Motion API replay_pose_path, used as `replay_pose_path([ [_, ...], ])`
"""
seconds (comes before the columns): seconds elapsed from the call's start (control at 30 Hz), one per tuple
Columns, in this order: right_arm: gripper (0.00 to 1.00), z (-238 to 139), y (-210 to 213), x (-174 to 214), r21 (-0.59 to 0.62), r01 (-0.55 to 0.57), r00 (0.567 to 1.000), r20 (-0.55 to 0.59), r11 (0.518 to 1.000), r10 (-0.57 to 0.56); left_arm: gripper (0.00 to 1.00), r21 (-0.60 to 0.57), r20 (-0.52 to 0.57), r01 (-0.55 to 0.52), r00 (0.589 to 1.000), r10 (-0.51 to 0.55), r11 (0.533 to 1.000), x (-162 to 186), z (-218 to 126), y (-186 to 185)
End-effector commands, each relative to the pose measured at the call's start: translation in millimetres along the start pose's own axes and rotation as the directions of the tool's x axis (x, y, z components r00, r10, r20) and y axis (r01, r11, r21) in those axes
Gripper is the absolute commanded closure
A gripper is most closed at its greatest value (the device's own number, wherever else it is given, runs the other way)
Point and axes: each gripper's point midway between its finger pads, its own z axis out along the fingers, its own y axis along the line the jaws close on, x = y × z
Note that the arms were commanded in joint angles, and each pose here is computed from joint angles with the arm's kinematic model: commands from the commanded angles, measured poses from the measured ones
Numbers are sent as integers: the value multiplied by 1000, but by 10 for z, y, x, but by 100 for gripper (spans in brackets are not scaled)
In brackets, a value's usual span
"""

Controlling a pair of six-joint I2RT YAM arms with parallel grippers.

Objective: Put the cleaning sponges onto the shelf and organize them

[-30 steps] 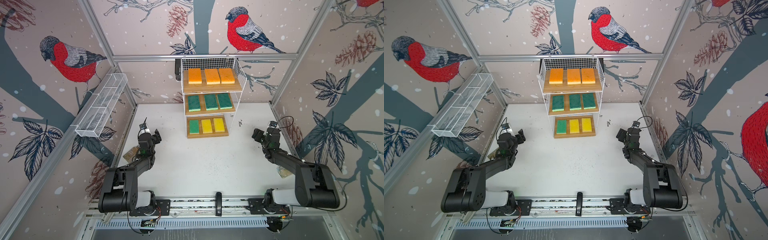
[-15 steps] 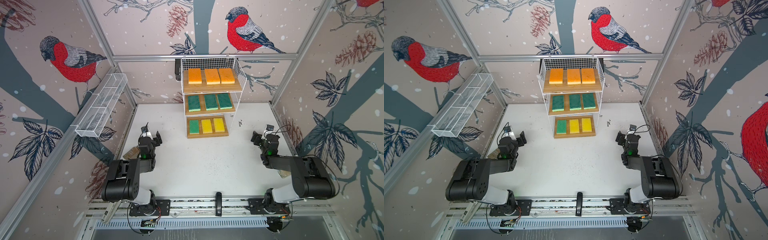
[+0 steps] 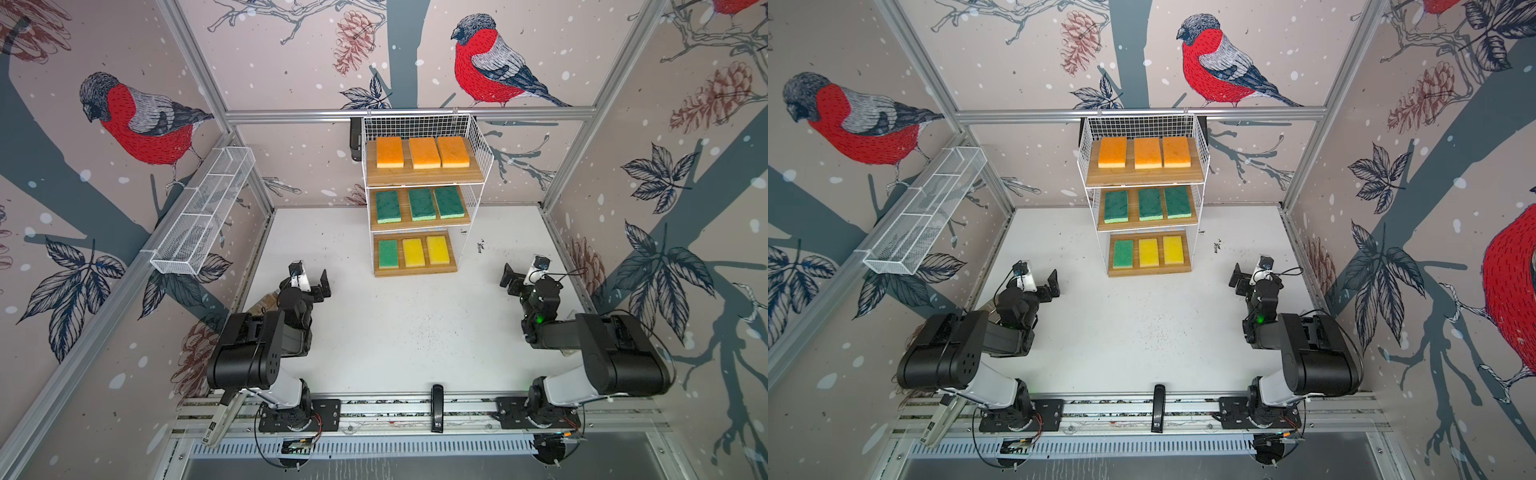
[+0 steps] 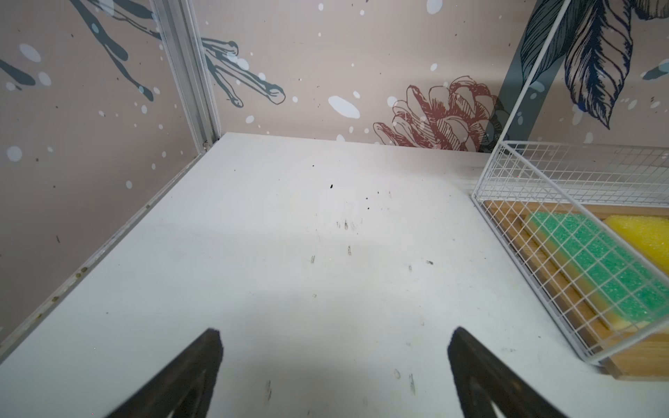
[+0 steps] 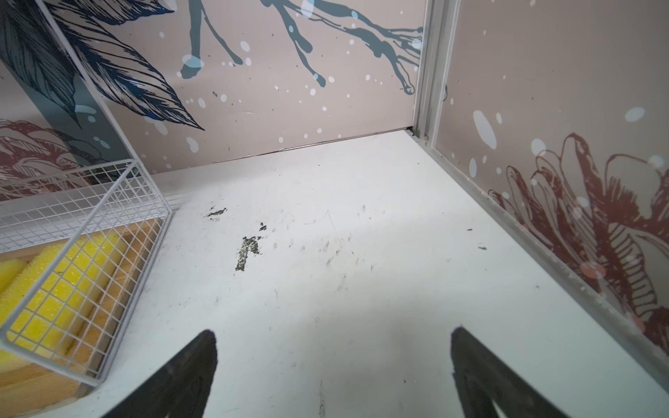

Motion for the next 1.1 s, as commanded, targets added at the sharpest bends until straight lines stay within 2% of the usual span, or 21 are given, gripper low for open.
replay_pose_path([
  [0.0, 0, -15, 23, -137, -17, 4, 998, 62, 1000, -3, 2, 27, 75, -28, 997, 26, 999, -192, 11, -59],
  [1.07, 1, -22, 21, -139, -18, 3, 998, 64, 1000, -2, 2, 9, 68, -40, 997, 39, 999, -183, 22, -65],
])
